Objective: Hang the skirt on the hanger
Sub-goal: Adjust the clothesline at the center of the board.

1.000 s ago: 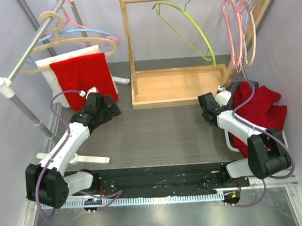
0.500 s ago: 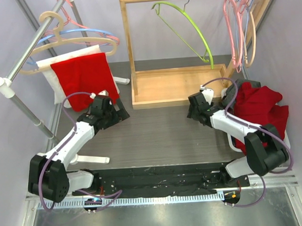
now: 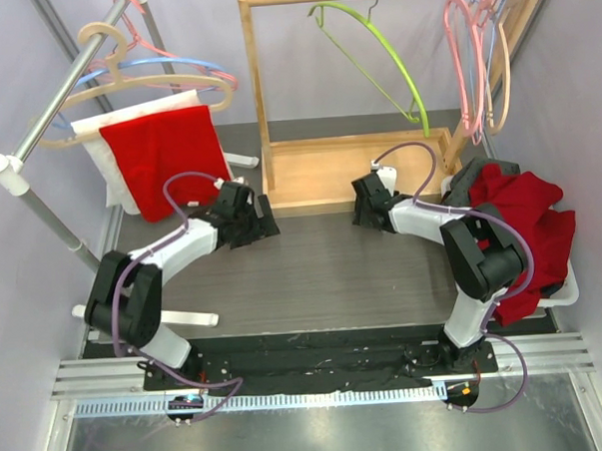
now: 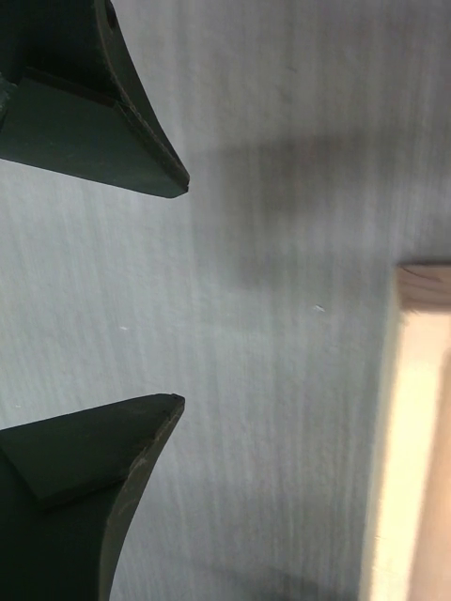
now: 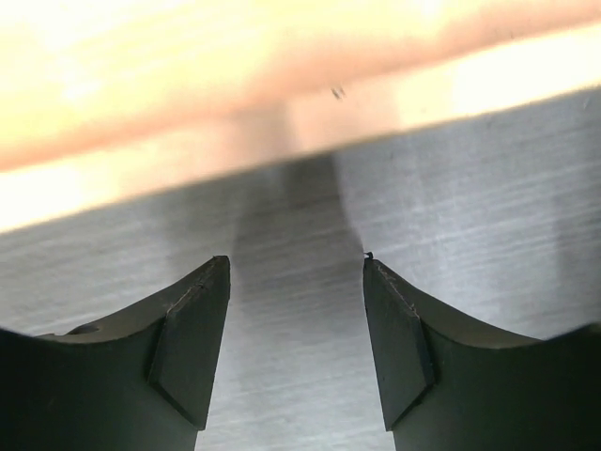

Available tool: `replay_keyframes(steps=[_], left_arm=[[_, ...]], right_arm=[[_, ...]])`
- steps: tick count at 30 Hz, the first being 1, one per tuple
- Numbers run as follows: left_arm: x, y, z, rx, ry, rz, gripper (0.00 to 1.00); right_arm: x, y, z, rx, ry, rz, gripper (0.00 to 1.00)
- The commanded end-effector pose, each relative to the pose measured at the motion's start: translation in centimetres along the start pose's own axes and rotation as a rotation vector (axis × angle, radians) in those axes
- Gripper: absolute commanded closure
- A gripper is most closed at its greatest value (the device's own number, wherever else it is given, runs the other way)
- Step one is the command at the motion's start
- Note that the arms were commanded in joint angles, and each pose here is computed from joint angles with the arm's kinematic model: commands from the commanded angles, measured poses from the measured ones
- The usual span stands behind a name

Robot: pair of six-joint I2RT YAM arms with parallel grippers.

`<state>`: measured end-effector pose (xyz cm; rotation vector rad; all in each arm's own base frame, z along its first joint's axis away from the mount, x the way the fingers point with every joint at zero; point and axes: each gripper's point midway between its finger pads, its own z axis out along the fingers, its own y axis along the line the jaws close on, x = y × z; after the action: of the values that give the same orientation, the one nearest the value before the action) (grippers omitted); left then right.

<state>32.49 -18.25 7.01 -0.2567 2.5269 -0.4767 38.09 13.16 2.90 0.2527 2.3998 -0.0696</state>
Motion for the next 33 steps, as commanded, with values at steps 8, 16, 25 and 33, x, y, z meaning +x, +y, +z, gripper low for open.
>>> replay_keyframes(steps=[8,16,25,33], left_arm=[[-5.3,-2.0,4.9,-0.065,-0.113,0.058,0.15],[-8.2,-2.9,8.5,-0.116,-0.142,0.063,0.16],[-10.2,-3.6,10.5,-0.158,-0.139,0.103,0.18],[-6.8,-2.3,7.0,-0.156,-0.103,0.106,0.1]], right_arm=[[-4.8,-0.6,1.2,-0.017,-0.095,0.091,0.36],[-7.0,-1.6,3.3,-0.005,-0.103,0.124,0.36],[-9.7,-1.4,3.9,-0.026,-0.118,0.133,0.36],[-8.5,-1.7,-2.1,-0.106,-0.077,0.162,0.33]])
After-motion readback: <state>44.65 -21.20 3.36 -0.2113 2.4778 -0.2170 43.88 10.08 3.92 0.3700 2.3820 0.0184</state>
